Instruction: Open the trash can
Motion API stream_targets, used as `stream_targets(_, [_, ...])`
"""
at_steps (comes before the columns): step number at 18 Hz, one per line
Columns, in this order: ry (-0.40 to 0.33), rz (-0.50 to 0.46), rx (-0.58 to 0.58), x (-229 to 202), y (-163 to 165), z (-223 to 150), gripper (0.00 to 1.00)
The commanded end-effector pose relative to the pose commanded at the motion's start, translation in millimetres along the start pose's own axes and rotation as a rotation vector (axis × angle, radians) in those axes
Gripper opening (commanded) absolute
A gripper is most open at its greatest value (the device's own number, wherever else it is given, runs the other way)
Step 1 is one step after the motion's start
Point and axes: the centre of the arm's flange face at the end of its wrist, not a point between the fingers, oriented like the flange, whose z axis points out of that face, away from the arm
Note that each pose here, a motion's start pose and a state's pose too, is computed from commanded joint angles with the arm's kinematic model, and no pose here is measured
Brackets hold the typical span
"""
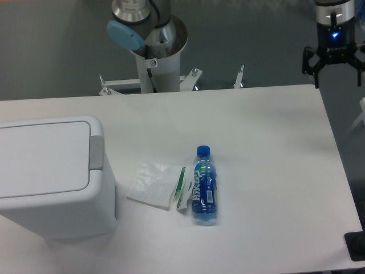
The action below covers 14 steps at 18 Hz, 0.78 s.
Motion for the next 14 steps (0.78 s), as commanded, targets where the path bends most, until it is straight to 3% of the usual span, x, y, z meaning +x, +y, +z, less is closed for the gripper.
stream_targets(8, [0.007, -0.008, -0.003, -0.4, 1.7, 6.1, 1.00])
stream_targets(14, [0.007, -0.071, 0.001, -6.2, 1.9, 9.5, 1.00])
